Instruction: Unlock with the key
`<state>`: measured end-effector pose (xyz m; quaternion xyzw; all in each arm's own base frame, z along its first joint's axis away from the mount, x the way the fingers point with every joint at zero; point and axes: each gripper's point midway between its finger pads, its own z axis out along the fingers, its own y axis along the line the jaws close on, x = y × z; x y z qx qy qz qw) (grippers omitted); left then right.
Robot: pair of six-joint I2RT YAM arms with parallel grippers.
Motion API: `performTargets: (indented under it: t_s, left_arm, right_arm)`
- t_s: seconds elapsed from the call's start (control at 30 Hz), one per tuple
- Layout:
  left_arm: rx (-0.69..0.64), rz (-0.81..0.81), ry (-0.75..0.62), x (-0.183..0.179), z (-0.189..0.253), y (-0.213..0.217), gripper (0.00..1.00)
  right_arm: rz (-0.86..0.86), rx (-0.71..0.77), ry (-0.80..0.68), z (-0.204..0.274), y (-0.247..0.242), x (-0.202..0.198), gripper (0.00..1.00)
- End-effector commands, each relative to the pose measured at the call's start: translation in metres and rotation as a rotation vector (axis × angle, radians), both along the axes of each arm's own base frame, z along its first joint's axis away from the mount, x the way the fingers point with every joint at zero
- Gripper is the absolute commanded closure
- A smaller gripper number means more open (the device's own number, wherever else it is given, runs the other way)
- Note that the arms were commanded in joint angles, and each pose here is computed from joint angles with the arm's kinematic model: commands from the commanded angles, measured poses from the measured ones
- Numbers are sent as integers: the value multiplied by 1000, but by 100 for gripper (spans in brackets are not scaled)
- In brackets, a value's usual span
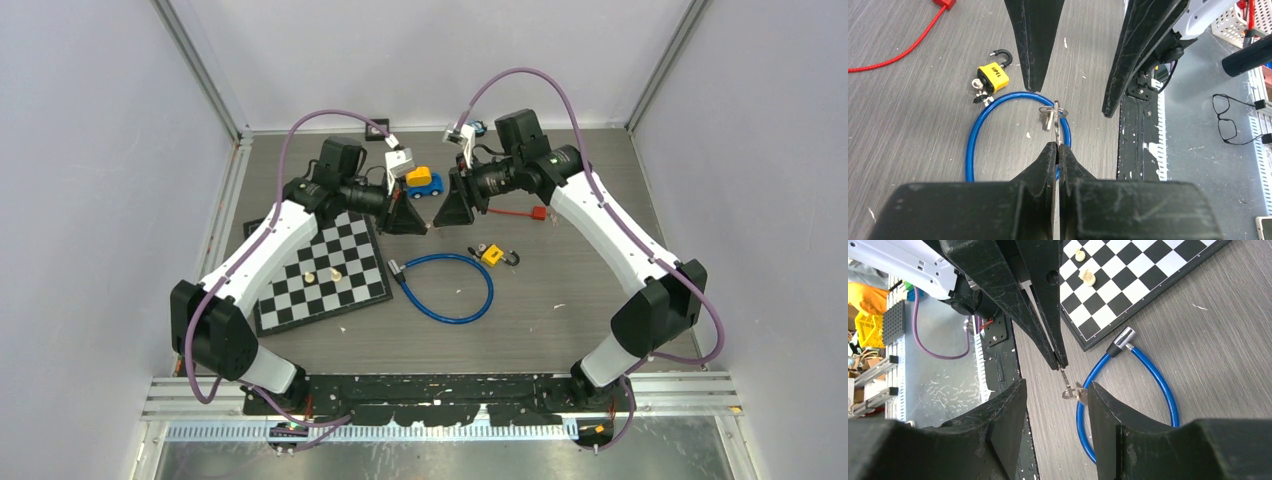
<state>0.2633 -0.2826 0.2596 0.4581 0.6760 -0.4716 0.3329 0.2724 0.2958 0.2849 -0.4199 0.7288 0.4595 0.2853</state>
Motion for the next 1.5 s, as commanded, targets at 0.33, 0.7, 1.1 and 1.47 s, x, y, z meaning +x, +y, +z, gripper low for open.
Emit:
performTargets:
  t_s: [0.33, 0.7, 1.1, 1.47]
  left_arm:
    - [-52, -51, 3, -13, 17, -2, 100]
    - [-50, -49, 3, -12, 16, -2, 100]
    - [-36, -48, -9, -11, 16, -1, 100]
    - [-35, -35, -47, -6, 24, 4, 69]
  right_arm:
    - [68, -29, -46, -6, 12, -9, 67]
    - [68, -35, -51, -6, 11, -10, 86]
    - [84, -59, -62, -10, 7, -13, 100]
    - [79, -74, -76, -14, -2, -21, 100]
